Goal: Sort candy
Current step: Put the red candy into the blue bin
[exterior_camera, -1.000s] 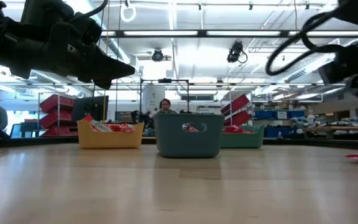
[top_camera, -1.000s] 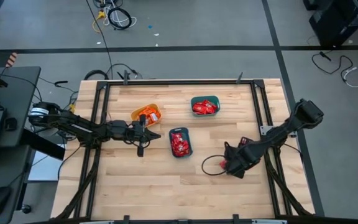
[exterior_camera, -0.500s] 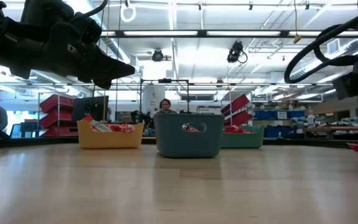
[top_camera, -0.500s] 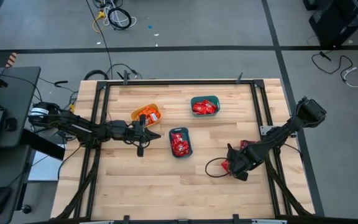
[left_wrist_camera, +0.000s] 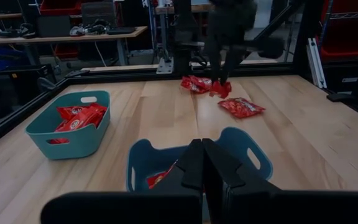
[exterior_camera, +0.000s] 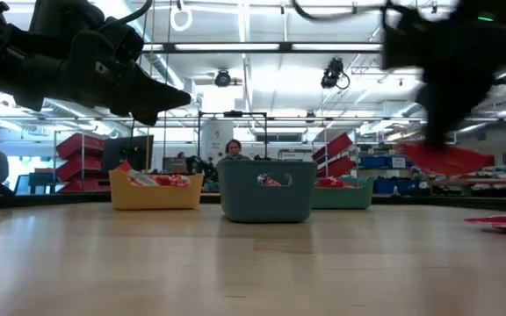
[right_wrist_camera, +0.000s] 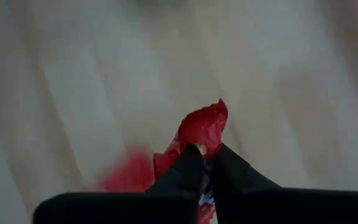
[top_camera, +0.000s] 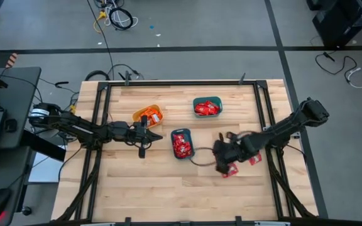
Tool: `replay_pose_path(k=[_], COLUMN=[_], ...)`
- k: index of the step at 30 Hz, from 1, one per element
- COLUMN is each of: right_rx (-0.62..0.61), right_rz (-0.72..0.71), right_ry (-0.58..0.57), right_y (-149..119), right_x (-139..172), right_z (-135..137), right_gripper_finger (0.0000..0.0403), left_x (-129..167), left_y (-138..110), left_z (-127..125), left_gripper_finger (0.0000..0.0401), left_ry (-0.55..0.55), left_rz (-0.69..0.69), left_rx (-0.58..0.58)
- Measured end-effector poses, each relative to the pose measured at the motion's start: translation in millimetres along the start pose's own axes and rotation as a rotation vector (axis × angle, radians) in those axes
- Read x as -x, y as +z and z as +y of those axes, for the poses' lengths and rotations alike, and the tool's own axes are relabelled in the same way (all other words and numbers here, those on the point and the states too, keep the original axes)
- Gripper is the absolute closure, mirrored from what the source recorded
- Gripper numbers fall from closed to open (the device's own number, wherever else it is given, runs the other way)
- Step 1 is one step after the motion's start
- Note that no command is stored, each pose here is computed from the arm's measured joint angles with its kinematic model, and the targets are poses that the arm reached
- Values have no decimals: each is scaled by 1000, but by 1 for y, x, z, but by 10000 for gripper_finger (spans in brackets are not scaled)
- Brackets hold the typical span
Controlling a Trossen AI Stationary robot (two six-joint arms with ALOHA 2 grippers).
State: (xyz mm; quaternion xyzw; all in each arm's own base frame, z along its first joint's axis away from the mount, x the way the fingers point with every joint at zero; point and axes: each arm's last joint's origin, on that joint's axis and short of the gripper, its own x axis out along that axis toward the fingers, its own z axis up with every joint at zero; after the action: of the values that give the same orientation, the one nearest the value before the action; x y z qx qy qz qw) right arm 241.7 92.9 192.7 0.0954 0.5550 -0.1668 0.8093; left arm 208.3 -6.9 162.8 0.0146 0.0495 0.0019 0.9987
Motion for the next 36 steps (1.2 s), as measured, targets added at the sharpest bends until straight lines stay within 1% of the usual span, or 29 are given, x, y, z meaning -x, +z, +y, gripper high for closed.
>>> replay_pose_path(k=[2, 5, 8, 12, 15, 20, 23, 26, 28, 31, 36], right_rx=[16, 44, 64, 86, 96, 74, 58, 66, 67, 65, 63], right_rz=[-120, -300, -376, -386, -370, -326, -299, -261, -246, -243, -270], right_ry=[56, 159, 174, 127, 83, 40, 26, 28, 28, 29, 39], right_y=[23, 56, 81, 108, 122, 135, 137, 135, 134, 134, 137], right_x=[0, -5, -16, -36, -53, -81, -95, -107, -108, -105, -96], right_z=[1, 3, -1, -6, -8, -13, -14, -15, -16, -17, -17], right_gripper_finger=[396, 398, 398, 401, 400, 390, 378, 356, 333, 290, 206], left_x=[0, 0, 0, 0, 0, 0, 0, 0, 0, 0, 0], left_y=[0, 0, 0, 0, 0, 0, 0, 0, 0, 0, 0], left_z=[0, 0, 0, 0, 0, 0, 0, 0, 0, 0, 0], left_gripper_finger=[398, 398, 398, 398, 398, 398, 398, 398, 398, 398, 398], left_ry=[0, 0, 0, 0, 0, 0, 1, 1, 0, 1, 1], left_rz=[0, 0, 0, 0, 0, 4, 4, 4, 4, 3, 3], left_rx=[0, 0, 0, -1, -1, -2, -2, -2, -2, -3, -2])
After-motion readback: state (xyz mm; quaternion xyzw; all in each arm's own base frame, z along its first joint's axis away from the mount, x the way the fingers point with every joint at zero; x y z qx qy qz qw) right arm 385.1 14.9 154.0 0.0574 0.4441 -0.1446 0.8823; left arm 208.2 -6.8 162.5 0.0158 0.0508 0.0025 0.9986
